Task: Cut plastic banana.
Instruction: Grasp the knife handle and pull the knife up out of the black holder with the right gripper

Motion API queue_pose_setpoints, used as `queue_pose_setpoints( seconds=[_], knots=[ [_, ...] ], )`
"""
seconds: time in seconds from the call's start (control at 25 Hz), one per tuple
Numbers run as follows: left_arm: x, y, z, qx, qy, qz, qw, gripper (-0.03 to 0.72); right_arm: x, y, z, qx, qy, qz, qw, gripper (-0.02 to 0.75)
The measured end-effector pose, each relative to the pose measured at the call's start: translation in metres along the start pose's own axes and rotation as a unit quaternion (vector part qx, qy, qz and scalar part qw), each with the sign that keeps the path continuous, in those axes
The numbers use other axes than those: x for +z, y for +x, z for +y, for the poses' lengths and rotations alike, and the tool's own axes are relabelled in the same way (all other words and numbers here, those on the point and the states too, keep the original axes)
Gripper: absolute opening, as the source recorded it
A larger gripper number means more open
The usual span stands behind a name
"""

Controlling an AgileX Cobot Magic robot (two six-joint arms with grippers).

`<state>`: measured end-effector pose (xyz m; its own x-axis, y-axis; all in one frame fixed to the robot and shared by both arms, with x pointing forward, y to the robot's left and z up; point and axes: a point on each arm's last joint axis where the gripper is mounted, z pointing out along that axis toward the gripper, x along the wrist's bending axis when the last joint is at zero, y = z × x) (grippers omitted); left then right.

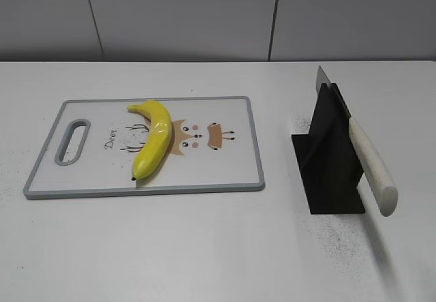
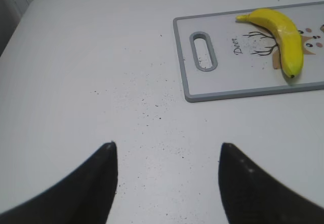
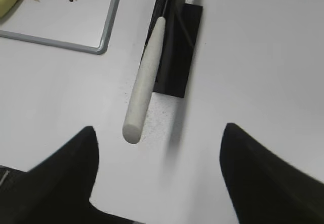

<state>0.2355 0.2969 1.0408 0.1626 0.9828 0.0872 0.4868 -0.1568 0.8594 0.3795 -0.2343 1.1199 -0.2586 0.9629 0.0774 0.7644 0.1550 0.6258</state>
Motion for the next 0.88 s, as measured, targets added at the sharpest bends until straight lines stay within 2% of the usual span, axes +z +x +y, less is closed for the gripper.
queue_pose_setpoints(
  seconds=[0.24,0.48,0.88],
  knots=[
    [0.0,0.0,0.0,0.0,0.0,0.0,1.0,0.59,0.032,0.011,0.011,0.026,0.086,-0.004,0.996,0.561],
    [0.0,0.0,0.0,0.0,0.0,0.0,1.0,0.587,0.082,0.017,0.014,0.025,0.174,-0.025,0.984,0.561],
    [0.0,0.0,0.0,0.0,0.0,0.0,1.0,0.572,0.16,0.023,0.009,0.03,0.251,-0.048,0.966,0.561]
  ],
)
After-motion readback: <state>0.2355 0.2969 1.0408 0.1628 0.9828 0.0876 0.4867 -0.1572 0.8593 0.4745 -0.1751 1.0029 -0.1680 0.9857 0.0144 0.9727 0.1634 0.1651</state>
